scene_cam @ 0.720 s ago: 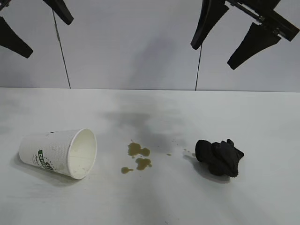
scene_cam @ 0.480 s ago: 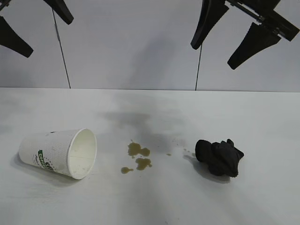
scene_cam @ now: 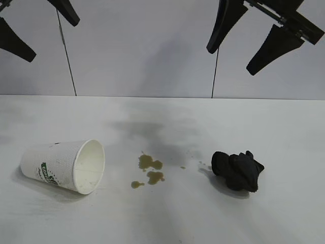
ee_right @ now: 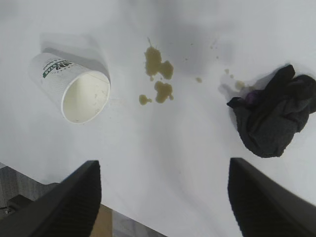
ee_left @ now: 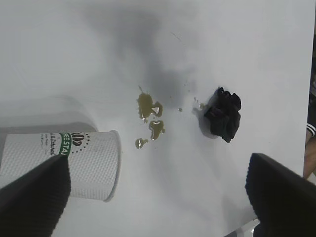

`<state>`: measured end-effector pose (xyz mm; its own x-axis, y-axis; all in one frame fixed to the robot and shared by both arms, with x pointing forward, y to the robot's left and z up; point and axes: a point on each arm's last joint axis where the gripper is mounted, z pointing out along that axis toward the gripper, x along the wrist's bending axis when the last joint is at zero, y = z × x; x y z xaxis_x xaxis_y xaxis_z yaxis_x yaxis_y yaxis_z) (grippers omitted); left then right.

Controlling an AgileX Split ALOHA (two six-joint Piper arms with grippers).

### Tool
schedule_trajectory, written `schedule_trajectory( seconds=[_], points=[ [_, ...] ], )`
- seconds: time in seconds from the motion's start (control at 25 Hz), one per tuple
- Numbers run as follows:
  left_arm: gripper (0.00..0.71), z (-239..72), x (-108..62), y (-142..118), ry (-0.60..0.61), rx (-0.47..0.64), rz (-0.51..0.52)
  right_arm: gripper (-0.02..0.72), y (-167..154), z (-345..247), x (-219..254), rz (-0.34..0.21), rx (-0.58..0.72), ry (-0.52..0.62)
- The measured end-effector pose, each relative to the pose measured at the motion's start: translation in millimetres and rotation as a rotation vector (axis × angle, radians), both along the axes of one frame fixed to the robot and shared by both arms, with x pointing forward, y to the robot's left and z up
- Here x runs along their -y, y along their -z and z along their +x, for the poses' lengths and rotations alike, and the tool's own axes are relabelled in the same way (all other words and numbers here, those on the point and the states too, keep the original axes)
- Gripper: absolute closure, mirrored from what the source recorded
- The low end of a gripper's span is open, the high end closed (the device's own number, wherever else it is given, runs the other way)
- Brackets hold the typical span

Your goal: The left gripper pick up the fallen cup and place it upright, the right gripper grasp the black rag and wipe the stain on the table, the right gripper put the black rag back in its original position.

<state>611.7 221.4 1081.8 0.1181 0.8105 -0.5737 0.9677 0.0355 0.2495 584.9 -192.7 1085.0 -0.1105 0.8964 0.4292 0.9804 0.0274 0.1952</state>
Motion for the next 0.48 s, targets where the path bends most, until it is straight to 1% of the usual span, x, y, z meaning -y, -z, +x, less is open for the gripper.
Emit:
schedule_trajectory(
  seconds=[0.36,0.48],
  points=[
    [0.015,1.5,-0.2,-0.3,-0.007,0.016,0.001,0.209,0.0,0.0,0.0,0.000,0.000,0.000],
    [0.015,-0.7,0.1,-0.1,0.052,0.029,0.013,0.209,0.0,0.0,0.0,0.000,0.000,0.000]
  ],
)
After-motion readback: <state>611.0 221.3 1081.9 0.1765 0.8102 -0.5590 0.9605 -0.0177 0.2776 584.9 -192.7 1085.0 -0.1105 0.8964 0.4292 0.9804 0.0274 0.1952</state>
